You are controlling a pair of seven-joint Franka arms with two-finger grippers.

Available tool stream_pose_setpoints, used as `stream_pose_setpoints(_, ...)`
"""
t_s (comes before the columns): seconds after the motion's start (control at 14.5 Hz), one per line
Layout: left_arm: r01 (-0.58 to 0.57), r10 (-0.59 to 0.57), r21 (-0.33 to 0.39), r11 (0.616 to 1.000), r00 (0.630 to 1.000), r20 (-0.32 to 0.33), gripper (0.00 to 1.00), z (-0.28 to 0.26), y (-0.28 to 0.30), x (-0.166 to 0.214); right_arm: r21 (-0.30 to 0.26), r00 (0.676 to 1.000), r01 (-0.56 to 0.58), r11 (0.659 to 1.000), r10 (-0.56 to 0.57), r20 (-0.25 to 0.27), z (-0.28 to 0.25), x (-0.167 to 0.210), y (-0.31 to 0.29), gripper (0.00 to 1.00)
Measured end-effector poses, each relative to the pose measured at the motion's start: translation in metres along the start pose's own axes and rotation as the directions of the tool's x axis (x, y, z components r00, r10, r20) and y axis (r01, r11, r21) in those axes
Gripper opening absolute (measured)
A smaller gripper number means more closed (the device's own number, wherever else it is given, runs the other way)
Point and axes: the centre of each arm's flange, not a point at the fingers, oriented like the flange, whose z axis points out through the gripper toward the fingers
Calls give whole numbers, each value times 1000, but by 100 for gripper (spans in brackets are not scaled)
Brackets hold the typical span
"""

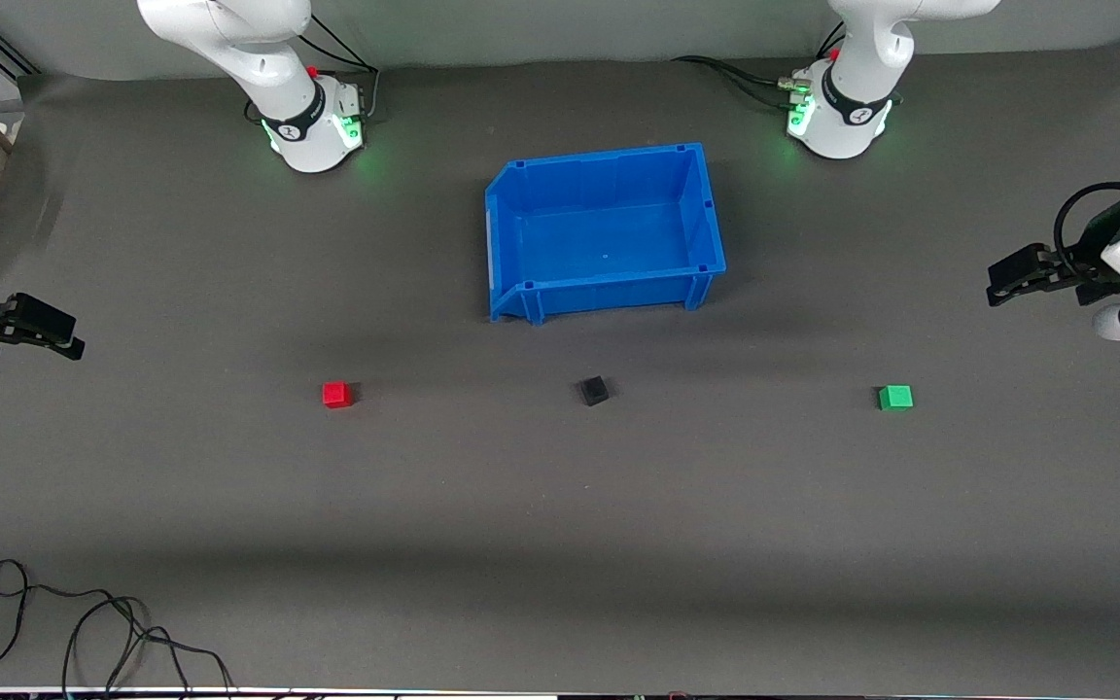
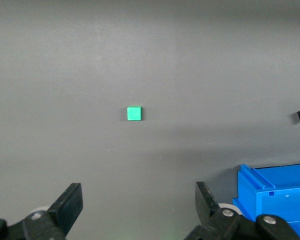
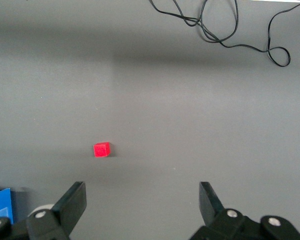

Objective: Attach green and red cubes to black cube

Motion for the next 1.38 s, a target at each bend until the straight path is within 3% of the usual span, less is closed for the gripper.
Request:
stream_pose_setpoints(0.69,13,-13,1,1000,1000,20,100,2,-2,-2,7,997,55,998,-55,50,18,4,-20,100)
stream_pose_setpoints(0.83,33,-33,0,999,999,31,100,3,-8,-3,24,994,74,997,-75,75,21,2,-27,100)
stream_pose_setpoints(0.97,141,-140,-9,990,989,41,100,3,-21,-4,73,988,66,995,-76,132,22,-5,-31,100)
stream_pose_setpoints(1.17,415,-411,-45,909,909,72,100,7,-41,-3,83,985,6,997,-20,173,20,-11,-31,100)
stream_pose_setpoints(1.31,591,-580,-73,803,804,133,100,13,-49,-3,77,984,-23,997,9,177,20,-11,-30,100)
stream_pose_setpoints(1.38,681,-662,-86,727,729,174,100,17,-55,-3,65,984,-25,998,13,178,20,-11,-29,100)
